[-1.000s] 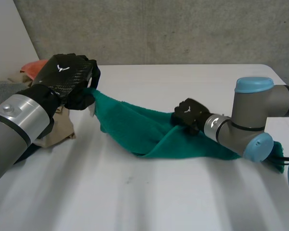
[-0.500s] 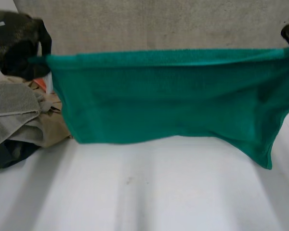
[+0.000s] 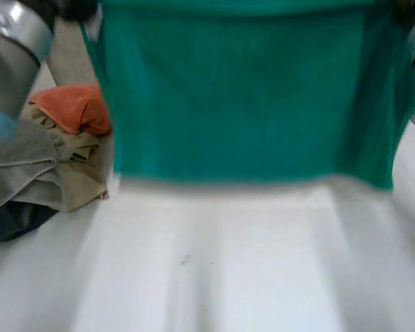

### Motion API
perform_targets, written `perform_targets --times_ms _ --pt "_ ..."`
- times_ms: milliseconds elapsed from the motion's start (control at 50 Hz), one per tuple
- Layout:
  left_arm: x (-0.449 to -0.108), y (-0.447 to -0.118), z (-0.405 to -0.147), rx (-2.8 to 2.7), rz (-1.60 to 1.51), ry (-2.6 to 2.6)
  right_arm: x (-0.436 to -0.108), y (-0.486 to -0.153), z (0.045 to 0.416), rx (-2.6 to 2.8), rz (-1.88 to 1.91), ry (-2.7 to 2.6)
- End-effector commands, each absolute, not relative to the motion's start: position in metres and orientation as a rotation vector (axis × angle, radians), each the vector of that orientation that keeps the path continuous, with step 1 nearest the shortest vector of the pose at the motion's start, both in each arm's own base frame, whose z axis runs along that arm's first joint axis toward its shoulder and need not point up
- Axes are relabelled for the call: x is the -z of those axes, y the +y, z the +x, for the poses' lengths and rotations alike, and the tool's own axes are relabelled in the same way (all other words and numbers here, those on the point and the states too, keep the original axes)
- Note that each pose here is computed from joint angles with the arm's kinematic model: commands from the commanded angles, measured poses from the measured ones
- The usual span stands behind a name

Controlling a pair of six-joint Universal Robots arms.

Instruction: Fold the laundry.

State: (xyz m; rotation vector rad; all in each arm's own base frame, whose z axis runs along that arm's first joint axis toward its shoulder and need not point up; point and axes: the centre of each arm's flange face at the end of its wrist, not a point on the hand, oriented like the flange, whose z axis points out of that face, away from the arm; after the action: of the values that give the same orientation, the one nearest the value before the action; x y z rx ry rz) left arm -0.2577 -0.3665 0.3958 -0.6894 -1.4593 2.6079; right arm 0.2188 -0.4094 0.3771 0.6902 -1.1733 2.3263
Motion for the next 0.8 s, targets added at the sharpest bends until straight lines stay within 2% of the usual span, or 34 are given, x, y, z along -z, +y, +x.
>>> perform_targets --times_ms 20,100,180,320,340,460,480,580,800 --pt "-0.439 -0.362 -0.25 -2.784 -0.514 -1.152 -0.413 -0.4 0.209 -2.638 0.454 -0.882" --pt "-0.409 -0.367 -0.244 -2.689 -0.547 -1.361 -0.387 -0.4 0.207 -2.589 0.55 -1.007" --pt "-0.37 -0.366 -0.239 -2.58 -0.581 -1.553 -0.347 -0.399 0.209 -2.513 0.694 -1.212" --pt "-0.279 -0.343 -0.239 -2.3 -0.722 -1.846 -0.26 -0.387 0.204 -2.249 0.922 -1.634" --pt "-0.259 -0.334 -0.239 -2.236 -0.771 -1.906 -0.238 -0.381 0.202 -2.174 0.972 -1.733" --pt "-0.193 -0.305 -0.237 -2.025 -0.921 -2.084 -0.164 -0.353 0.201 -1.893 1.188 -2.034" --pt "-0.179 -0.299 -0.236 -1.985 -0.966 -2.113 -0.158 -0.351 0.201 -1.864 1.211 -2.052" --pt "-0.16 -0.288 -0.233 -1.933 -1.061 -2.15 -0.145 -0.349 0.191 -1.727 1.251 -2.118" --pt "-0.174 -0.28 -0.222 -1.946 -1.023 -2.15 -0.183 -0.349 0.174 -1.759 1.197 -2.129"
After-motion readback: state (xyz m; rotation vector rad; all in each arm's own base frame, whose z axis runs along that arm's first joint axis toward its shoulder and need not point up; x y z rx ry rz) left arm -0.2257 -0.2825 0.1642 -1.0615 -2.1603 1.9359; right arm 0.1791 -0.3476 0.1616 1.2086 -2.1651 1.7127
